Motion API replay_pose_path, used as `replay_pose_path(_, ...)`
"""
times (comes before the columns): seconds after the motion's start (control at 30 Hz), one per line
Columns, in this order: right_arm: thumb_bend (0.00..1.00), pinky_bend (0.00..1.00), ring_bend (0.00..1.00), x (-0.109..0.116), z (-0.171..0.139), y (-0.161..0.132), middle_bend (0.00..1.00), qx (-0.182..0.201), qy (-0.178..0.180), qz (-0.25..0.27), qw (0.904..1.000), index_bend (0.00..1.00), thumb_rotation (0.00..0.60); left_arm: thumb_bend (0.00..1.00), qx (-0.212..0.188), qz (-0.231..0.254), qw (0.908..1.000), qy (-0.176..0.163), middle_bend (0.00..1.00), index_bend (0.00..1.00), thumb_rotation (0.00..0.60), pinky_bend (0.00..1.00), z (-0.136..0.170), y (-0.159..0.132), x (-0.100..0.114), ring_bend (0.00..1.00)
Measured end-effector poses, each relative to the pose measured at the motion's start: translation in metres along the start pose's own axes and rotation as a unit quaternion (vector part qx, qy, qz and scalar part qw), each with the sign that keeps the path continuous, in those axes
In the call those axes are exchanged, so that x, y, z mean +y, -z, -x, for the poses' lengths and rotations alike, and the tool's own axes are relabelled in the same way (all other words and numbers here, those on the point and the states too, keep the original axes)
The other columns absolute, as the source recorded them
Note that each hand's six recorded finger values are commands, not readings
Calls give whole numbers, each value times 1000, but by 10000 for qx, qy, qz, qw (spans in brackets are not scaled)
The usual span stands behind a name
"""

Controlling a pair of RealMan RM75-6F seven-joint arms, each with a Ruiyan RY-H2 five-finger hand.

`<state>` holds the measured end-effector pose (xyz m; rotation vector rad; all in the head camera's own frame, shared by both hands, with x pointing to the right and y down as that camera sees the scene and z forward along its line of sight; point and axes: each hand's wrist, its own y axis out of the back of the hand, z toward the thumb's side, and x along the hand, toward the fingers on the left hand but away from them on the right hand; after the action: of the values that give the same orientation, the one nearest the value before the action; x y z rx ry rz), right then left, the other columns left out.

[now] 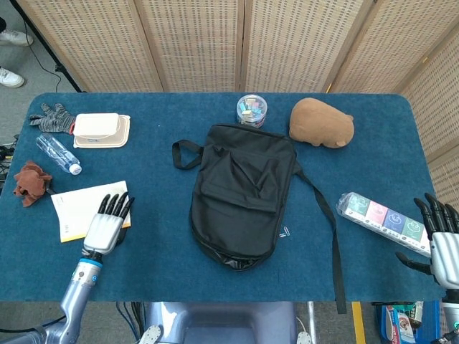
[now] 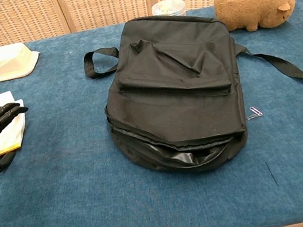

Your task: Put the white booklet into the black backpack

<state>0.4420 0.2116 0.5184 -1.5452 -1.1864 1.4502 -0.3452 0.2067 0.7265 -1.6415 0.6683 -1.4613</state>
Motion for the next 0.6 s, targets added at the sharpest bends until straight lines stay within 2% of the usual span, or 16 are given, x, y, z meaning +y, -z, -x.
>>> replay_pose_path(0.1,0,0,0,0,0,0,0,4,-2,9,10000,0,600,275,67,10,10000,51,0,0,600,0,-1,4,-2,0)
replay_pose_path(0.27,0,0,0,-1,0,0,0,11,-11,2,10000,0,600,420,193,-5,9997,166,0,0,600,0,-2,11,-6,0)
replay_pose_path(0.6,0,0,0,-3,1,-1,0,24,-47,-22,10000,0,600,423,319,-23,9994,138,0,0,600,0,-3,21,-6,0)
